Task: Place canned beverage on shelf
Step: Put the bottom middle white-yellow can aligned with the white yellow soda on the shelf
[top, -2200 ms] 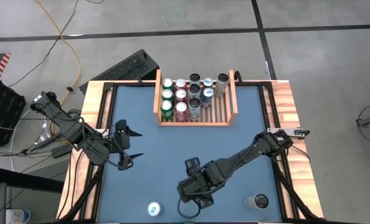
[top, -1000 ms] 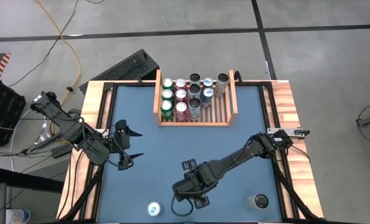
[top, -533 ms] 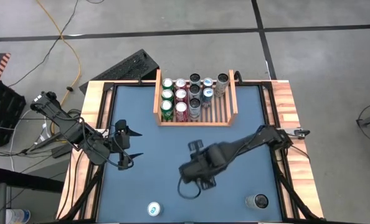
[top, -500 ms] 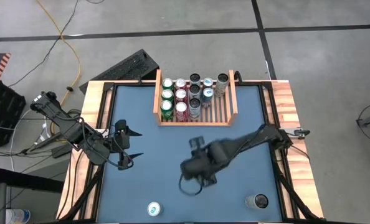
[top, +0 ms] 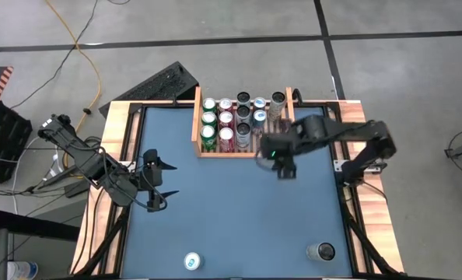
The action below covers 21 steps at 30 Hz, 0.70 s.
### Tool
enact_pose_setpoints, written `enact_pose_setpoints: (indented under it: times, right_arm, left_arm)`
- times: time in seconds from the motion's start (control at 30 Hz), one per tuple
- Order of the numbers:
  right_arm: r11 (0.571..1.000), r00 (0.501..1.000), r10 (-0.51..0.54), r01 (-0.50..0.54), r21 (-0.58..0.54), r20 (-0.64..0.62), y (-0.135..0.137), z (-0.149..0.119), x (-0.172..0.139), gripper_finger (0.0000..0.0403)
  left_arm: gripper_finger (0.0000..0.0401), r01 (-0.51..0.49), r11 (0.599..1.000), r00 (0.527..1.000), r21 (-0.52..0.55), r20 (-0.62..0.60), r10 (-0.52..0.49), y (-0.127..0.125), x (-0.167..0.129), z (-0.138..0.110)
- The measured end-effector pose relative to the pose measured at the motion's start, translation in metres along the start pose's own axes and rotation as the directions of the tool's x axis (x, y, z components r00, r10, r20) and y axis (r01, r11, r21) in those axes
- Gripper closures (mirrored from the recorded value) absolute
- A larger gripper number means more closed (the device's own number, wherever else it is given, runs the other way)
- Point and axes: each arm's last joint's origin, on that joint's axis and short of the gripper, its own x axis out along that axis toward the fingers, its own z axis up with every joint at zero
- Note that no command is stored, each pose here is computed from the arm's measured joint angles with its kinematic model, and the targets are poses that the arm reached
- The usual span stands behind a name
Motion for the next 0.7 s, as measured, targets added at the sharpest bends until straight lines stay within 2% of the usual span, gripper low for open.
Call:
enact_pose_setpoints:
  times: [0.17, 0.37, 0.7]
  right_arm:
    - [0.995, 0.997, -0.056, 0.051, 0.084, 0.056, -0.047, -0.027, 0.006, 0.0244]
    - [0.992, 0.995, -0.062, 0.053, 0.119, 0.074, -0.097, -0.035, 0.028, 0.0244]
    - [0.992, 0.992, -0.008, 0.024, 0.128, -0.126, -0.157, -0.046, 0.090, 0.0244]
  left_arm:
    - [0.0060, -0.003, 1.000, 1.000, -0.008, 0.001, 0.003, 0.000, 0.000, 0.000]
    - [0.0060, -0.025, 1.000, 1.000, -0.014, 0.009, 0.025, 0.001, 0.000, 0.000]
    - [0.0060, -0.033, 0.999, 0.999, -0.016, 0.011, 0.033, 0.001, 0.000, 0.000]
